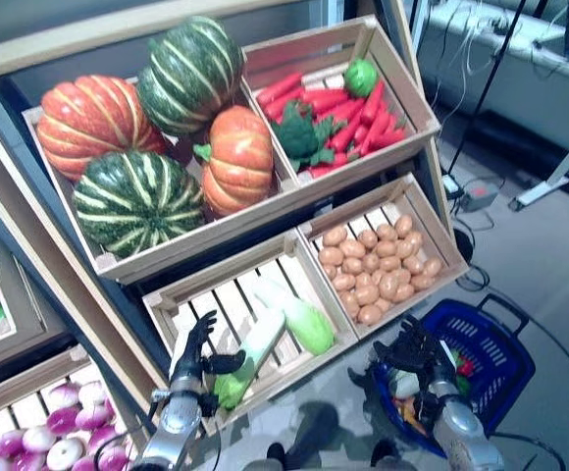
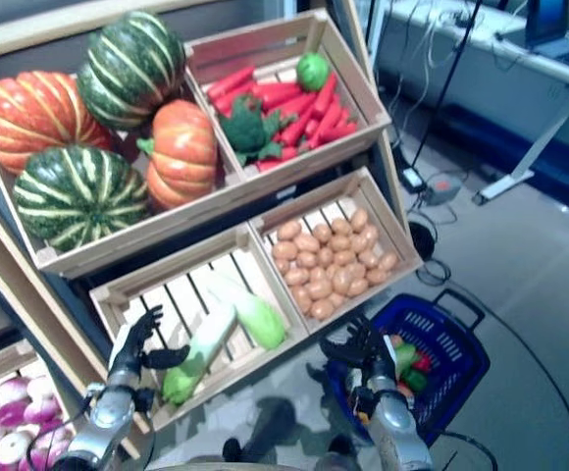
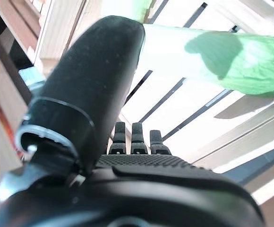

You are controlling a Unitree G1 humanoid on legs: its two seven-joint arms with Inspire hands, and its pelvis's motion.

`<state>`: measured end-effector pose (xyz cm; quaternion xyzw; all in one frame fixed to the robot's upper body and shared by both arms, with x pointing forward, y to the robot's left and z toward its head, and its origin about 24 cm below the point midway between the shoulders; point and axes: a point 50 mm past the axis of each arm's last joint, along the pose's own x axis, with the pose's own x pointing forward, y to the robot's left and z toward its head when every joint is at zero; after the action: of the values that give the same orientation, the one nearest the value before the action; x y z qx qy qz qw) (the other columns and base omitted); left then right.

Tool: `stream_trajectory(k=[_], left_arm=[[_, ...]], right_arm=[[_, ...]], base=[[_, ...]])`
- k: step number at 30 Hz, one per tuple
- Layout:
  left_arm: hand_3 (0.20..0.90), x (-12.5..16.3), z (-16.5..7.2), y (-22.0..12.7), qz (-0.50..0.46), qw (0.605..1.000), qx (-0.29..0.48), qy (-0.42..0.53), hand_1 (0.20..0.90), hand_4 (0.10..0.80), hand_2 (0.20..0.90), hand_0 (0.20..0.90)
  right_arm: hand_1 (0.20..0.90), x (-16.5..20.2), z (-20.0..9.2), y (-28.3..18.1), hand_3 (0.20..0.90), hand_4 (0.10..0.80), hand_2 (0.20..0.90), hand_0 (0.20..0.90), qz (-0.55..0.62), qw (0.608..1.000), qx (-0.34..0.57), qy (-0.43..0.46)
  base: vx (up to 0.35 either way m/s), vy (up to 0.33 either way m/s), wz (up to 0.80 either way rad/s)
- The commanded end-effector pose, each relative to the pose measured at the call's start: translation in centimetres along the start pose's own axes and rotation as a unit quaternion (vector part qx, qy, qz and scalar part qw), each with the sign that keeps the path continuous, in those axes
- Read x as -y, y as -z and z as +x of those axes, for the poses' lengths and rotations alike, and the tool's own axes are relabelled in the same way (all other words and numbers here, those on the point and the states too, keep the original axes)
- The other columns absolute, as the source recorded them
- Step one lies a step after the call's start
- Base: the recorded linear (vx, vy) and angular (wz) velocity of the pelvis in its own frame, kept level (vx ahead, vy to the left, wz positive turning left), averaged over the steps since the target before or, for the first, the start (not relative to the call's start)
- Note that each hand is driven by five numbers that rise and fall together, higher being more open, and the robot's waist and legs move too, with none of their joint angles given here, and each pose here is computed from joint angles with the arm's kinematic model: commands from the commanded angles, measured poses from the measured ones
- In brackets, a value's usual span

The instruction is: Put vegetables into the basket

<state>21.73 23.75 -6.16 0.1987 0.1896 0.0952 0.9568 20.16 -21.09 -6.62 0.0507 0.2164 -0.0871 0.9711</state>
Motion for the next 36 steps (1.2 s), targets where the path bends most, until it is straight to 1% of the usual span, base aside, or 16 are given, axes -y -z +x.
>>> stream_trajectory(k=[1, 5, 7, 11, 15, 26, 36], left_arm=[[0.9, -3.4, 2.2, -4.1, 0.008, 0.994, 0.091, -0.062, 0.9, 0.8, 0.9, 0.9], [0.9, -3.7, 3.4, -5.5, 0.003, 0.991, 0.102, -0.081, 0.9, 0.8, 0.9, 0.9], [0.9, -3.8, 3.9, -6.8, -0.022, 0.989, 0.117, -0.093, 0.9, 0.8, 0.9, 0.9], [0.9, -4.2, 4.5, -8.5, -0.044, 0.983, 0.141, -0.109, 0.9, 0.8, 0.9, 0.9], [0.9, -4.6, 5.2, -10.0, -0.026, 0.981, 0.149, -0.122, 0.9, 0.8, 0.9, 0.9], [0.9, -5.9, 6.3, -11.5, -0.014, 0.979, 0.14, -0.151, 0.9, 0.8, 0.9, 0.9], [0.9, -8.8, 7.0, -13.7, -0.004, 0.971, 0.141, -0.191, 0.9, 0.8, 0.9, 0.9]], right_arm=[[0.9, -2.0, 0.9, -4.0, 0.9, 0.8, 0.9, 0.9, 0.015, 0.994, 0.094, -0.057], [0.9, -2.2, 1.3, -5.0, 0.9, 0.8, 0.9, 0.9, 0.001, 0.992, 0.11, -0.068], [0.9, -2.5, 1.7, -6.2, 0.9, 0.8, 0.9, 0.9, -0.005, 0.989, 0.128, -0.072], [0.9, -2.5, 2.2, -7.7, 0.9, 0.8, 0.9, 0.9, -0.026, 0.986, 0.147, -0.075], [0.9, -2.3, 2.5, -8.7, 0.9, 0.8, 0.9, 0.9, -0.028, 0.984, 0.159, -0.077], [0.9, -1.9, 2.9, -10.3, 0.9, 0.8, 0.9, 0.9, -0.035, 0.983, 0.166, -0.068], [0.9, -0.3, 3.1, -11.6, 0.9, 0.8, 0.9, 0.9, -0.044, 0.983, 0.171, -0.042]], base=[[-0.079, 0.093, -0.05], [-0.112, 0.082, -0.14], [-0.221, 0.124, -0.05], [-0.151, 0.103, -0.06], [-0.076, 0.07, -0.01], [-0.02, 0.047, -0.01], [-0.024, 0.02, -0.02]])
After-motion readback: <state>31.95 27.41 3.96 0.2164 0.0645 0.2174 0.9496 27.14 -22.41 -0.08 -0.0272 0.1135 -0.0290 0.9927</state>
